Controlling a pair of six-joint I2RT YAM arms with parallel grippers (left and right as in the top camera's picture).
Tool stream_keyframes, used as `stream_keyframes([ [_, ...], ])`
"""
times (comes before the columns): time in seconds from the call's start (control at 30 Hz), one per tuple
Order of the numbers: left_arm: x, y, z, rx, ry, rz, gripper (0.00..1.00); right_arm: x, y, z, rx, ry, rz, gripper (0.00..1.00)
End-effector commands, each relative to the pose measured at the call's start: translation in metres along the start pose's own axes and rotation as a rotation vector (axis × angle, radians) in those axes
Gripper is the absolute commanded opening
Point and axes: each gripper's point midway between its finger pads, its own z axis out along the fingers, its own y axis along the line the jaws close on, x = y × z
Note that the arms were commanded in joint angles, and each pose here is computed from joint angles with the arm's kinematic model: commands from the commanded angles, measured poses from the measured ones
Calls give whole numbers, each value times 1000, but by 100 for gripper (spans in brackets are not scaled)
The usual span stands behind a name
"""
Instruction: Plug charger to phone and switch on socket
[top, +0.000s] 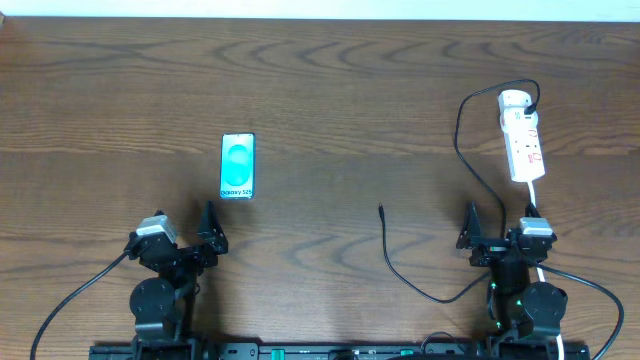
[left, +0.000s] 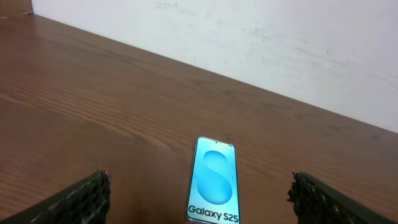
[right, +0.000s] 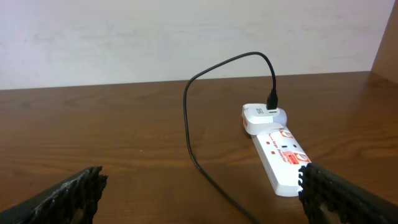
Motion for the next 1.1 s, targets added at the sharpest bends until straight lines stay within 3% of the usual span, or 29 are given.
stream_keyframes([
  [0.0,13,6,2,-21,34,10,92,1,-1,0,7,2,12,99],
  [1.07,13,6,2,-21,34,10,93,1,-1,0,7,2,12,99],
])
